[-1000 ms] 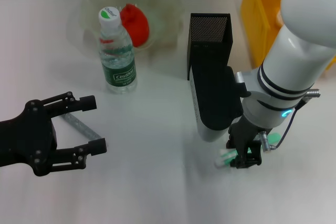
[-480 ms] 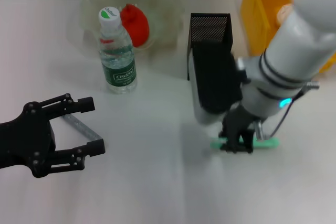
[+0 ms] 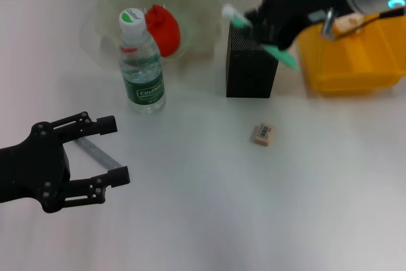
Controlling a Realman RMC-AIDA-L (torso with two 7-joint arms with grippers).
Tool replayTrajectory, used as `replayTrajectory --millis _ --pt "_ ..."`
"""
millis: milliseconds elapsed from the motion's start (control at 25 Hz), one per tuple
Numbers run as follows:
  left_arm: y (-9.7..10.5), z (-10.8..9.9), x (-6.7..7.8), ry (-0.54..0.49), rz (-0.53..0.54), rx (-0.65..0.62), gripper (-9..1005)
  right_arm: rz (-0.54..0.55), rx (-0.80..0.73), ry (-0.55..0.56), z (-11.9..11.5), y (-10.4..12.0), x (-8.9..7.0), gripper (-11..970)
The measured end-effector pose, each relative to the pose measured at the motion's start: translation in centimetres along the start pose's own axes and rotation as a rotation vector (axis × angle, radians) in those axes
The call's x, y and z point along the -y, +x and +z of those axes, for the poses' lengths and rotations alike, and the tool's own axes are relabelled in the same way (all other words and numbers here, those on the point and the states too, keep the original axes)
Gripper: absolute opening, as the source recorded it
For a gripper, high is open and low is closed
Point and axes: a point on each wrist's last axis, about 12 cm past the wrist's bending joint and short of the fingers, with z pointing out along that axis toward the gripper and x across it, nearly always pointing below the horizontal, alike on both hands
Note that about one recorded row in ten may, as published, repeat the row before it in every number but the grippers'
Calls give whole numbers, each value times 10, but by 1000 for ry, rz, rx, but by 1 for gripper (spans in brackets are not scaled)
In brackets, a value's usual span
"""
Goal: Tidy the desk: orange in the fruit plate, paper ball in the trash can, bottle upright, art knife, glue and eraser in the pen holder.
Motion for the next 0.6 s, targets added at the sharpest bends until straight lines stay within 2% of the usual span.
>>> replayTrajectory --millis 40,240,440,600 --pt "0 1 0 1 0 2 828 23 59 37 4 6 8 170" --pt "-1 2 -4 -6 6 7 828 65 190 84 16 14 19 171" --pt "-2 3 -4 -5 0 8 827 83 251 115 24 19 27 174" --pt "-2 3 -4 -6 -2 8 827 96 244 119 32 25 30 176"
